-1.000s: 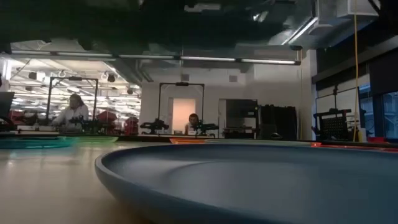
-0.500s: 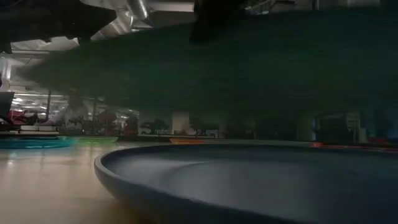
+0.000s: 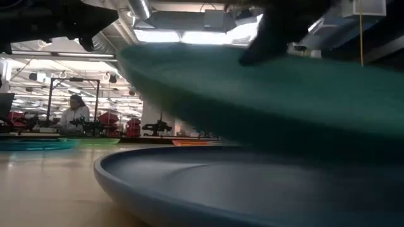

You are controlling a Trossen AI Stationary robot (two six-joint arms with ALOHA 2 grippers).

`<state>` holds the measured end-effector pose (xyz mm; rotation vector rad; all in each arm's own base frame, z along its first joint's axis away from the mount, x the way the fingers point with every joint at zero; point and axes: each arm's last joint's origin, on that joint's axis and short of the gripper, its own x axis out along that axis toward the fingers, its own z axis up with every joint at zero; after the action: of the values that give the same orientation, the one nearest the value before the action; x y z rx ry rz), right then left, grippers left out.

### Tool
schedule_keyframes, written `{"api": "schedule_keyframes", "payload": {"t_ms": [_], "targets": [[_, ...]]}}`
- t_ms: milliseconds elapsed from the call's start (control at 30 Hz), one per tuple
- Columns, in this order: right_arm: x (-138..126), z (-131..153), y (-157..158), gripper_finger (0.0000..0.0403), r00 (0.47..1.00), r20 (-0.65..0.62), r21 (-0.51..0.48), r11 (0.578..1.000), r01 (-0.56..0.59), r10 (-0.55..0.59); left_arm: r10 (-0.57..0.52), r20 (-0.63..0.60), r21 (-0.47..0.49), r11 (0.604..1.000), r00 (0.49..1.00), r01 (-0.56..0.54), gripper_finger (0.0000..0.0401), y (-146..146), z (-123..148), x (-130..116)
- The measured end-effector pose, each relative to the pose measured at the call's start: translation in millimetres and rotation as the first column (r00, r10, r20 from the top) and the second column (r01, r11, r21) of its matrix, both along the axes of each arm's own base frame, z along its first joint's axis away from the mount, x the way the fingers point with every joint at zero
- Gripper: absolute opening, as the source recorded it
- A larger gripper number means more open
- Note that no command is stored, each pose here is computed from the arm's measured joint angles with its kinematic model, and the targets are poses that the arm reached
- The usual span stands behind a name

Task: Stack plastic plates
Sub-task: Stack the green plate on top of the blue plate

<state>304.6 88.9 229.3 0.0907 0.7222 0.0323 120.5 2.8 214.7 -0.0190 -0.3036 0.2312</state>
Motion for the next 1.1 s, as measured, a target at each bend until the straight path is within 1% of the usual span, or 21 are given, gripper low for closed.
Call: {"api": "schedule_keyframes", "payload": {"t_ms": [67, 100, 233, 333, 500, 633, 733, 800, 900, 1000, 1100], "targets": [[-3.7, -11.9, 0.2, 0.0001, 1.0, 0.007, 0.048, 0.999, -0.023, 0.022, 0.0, 0.0, -0.001, 1.0, 1.0, 0.0, 0.0018, 0.0, 0.0, 0.0], [-5.0, -15.9, 0.1, 0.0001, 1.0, 0.015, 0.057, 0.998, -0.027, 0.027, -0.001, 0.0, -0.002, 1.0, 1.0, 0.001, 0.0018, 0.0, 0.0, 0.0], [-10.1, -35.8, -0.7, 0.0001, 1.0, 0.001, 0.072, 0.997, -0.01, 0.01, -0.001, 0.001, -0.002, 1.0, 1.0, 0.001, 0.0018, 0.0, 0.0, 0.0], [-9.1, -41.4, -0.8, 0.0001, 1.0, 0.03, 0.093, 0.996, -0.001, -0.002, -0.002, 0.001, -0.003, 1.0, 1.0, 0.002, 0.0018, 0.0, 0.0, 0.0], [-6.3, -58.7, 0.2, 0.0001, 1.0, 0.026, 0.098, 0.995, 0.0, -0.002, -0.014, 0.002, -0.016, 1.0, 1.0, 0.014, 0.0018, -0.3, -0.2, 0.4], [-0.4, -71.4, 3.3, 0.0001, 1.0, 0.009, 0.122, 0.992, -0.027, 0.027, -0.032, -0.054, -0.011, 0.999, 0.998, 0.031, 0.0018, -1.0, -5.7, 5.8], [1.8, -80.3, 4.2, 0.0003, 1.0, -0.013, 0.139, 0.99, -0.018, 0.02, -0.033, -0.083, -0.012, 0.999, 0.996, 0.032, 0.0018, -1.2, -9.2, 10.5], [2.9, -82.7, 4.3, 0.0013, 1.0, -0.014, 0.144, 0.99, -0.002, 0.004, -0.034, -0.092, -0.012, 0.999, 0.995, 0.033, 0.0018, -1.4, -10.6, 13.2], [1.9, -85.4, 3.3, 0.0045, 0.999, -0.032, 0.126, 0.992, 0.027, -0.024, -0.042, -0.083, -0.011, 0.999, 0.996, 0.041, 0.0018, -1.8, -9.2, 17.8], [2.1, -83.9, 3.4, 0.0088, 0.999, -0.024, 0.129, 0.991, 0.024, -0.021, -0.051, -0.073, -0.028, 0.998, 0.996, 0.049, 0.0018, -2.3, 6.2, 27.5], [0.5, -78.6, 3.9, 0.0128, 0.999, -0.027, 0.128, 0.992, -0.017, 0.02, -0.07, -0.129, -0.03, 0.997, 0.989, 0.067, 0.0018, -4.6, 17.0, 42.6]]}}
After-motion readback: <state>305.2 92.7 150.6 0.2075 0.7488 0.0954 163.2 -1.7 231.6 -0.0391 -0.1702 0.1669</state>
